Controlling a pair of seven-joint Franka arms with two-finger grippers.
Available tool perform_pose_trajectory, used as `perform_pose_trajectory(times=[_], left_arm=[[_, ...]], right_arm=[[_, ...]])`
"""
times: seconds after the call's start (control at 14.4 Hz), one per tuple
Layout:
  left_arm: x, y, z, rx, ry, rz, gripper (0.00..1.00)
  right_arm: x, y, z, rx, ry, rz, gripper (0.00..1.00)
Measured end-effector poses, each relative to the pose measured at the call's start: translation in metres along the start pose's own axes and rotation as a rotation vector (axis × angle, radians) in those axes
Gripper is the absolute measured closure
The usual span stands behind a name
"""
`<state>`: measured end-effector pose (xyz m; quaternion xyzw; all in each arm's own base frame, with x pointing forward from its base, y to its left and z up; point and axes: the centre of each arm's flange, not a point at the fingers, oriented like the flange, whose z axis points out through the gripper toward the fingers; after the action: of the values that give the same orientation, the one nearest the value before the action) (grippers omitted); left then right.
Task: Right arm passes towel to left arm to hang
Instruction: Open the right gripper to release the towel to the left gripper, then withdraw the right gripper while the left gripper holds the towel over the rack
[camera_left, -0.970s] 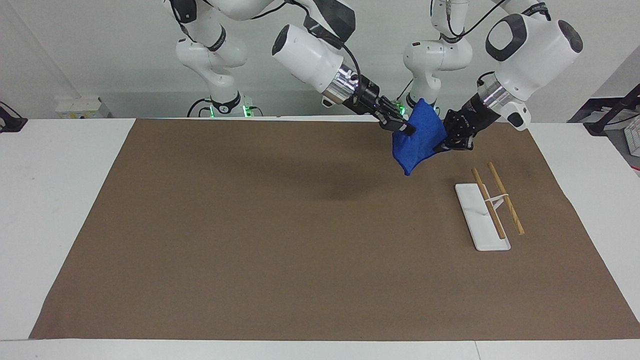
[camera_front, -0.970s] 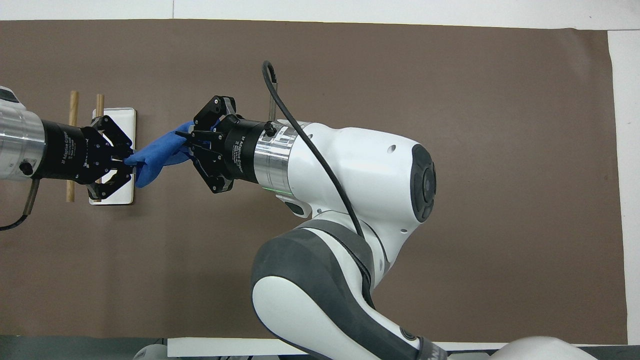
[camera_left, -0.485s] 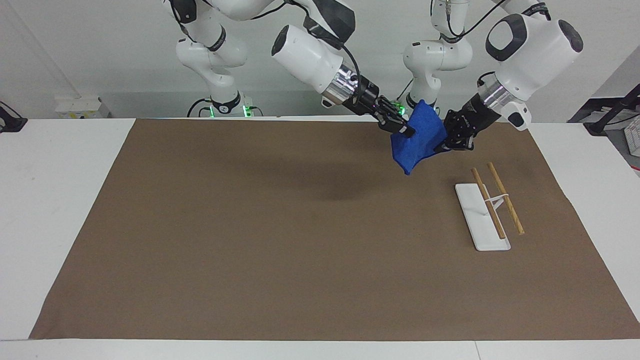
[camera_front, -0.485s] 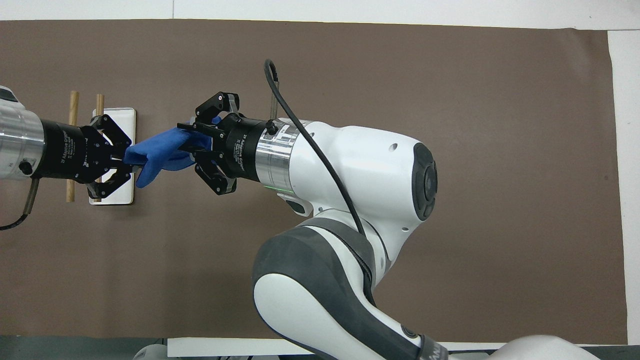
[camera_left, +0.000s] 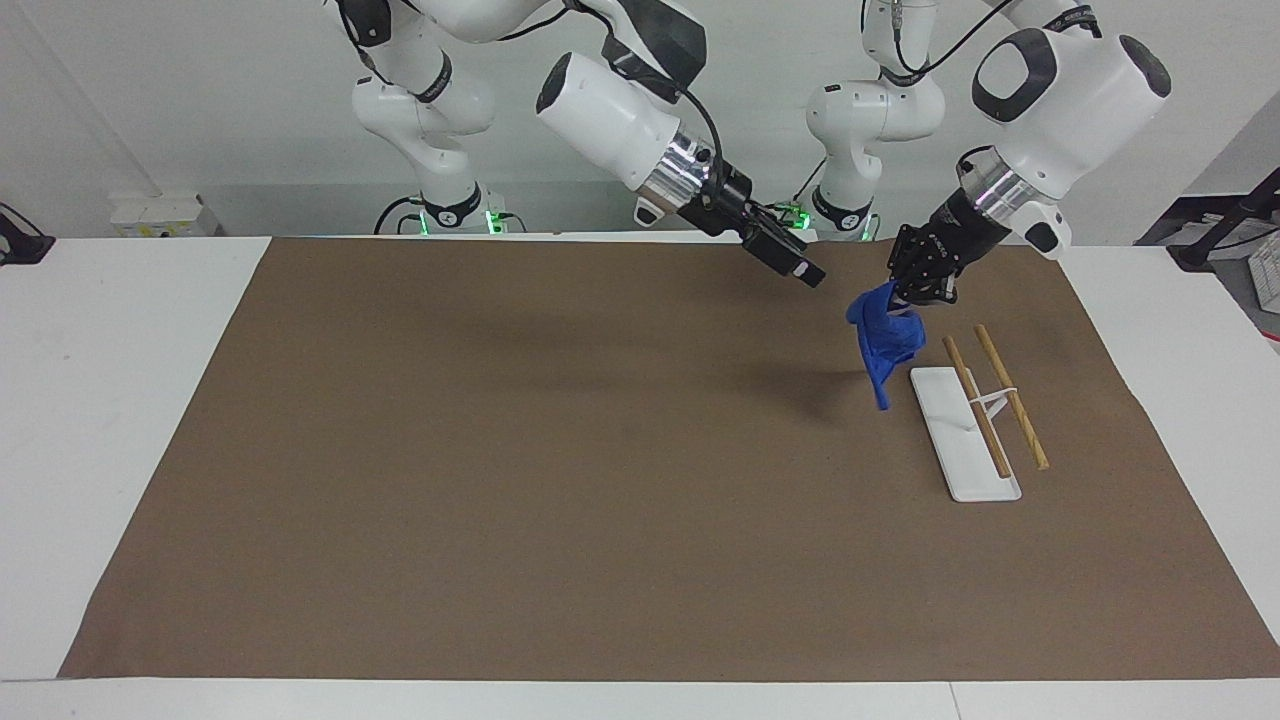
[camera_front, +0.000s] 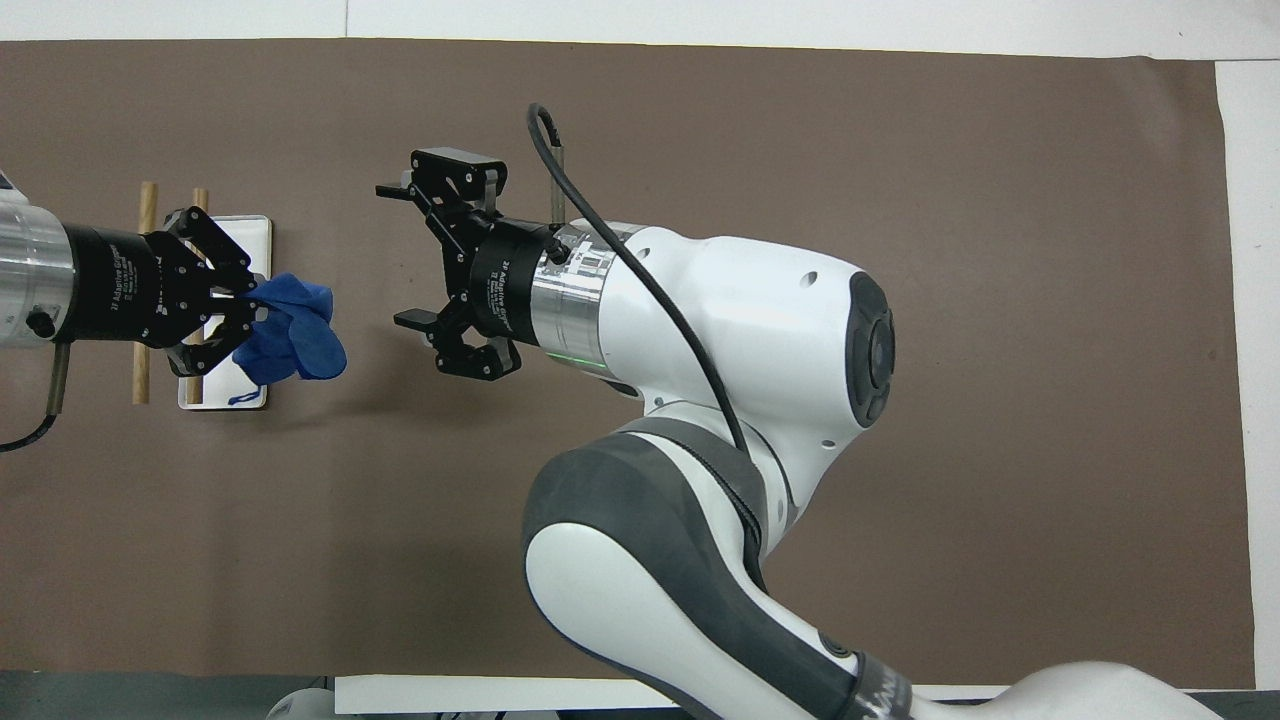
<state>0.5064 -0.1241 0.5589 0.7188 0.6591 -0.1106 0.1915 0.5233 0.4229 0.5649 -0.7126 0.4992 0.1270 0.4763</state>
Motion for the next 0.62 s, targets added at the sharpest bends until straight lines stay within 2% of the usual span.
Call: perform_pose_trajectory(times=[0.14, 0.35, 0.49, 0.62], left_arm=[[0.002, 0.004, -0.003, -0.034, 0.004, 0.1, 0.98], [0.009, 0.006, -0.006, -0.047, 0.013, 0.312, 0.98], [0.017, 0.007, -0.008, -0.05, 0.021, 0.483, 0.98], [0.031, 0.009, -0.014, -0.058, 0.035, 0.614, 0.98]], right_arm=[[0.019, 0.001, -0.004, -0.004, 0.041, -0.193, 0.0], [0.063, 0.021, -0.012, -0.063, 0.133, -0.467, 0.0], [0.1, 0.035, -0.025, -0.143, 0.186, -0.637, 0.0], [0.137, 0.039, -0.05, -0.265, 0.175, -0.781, 0.0]])
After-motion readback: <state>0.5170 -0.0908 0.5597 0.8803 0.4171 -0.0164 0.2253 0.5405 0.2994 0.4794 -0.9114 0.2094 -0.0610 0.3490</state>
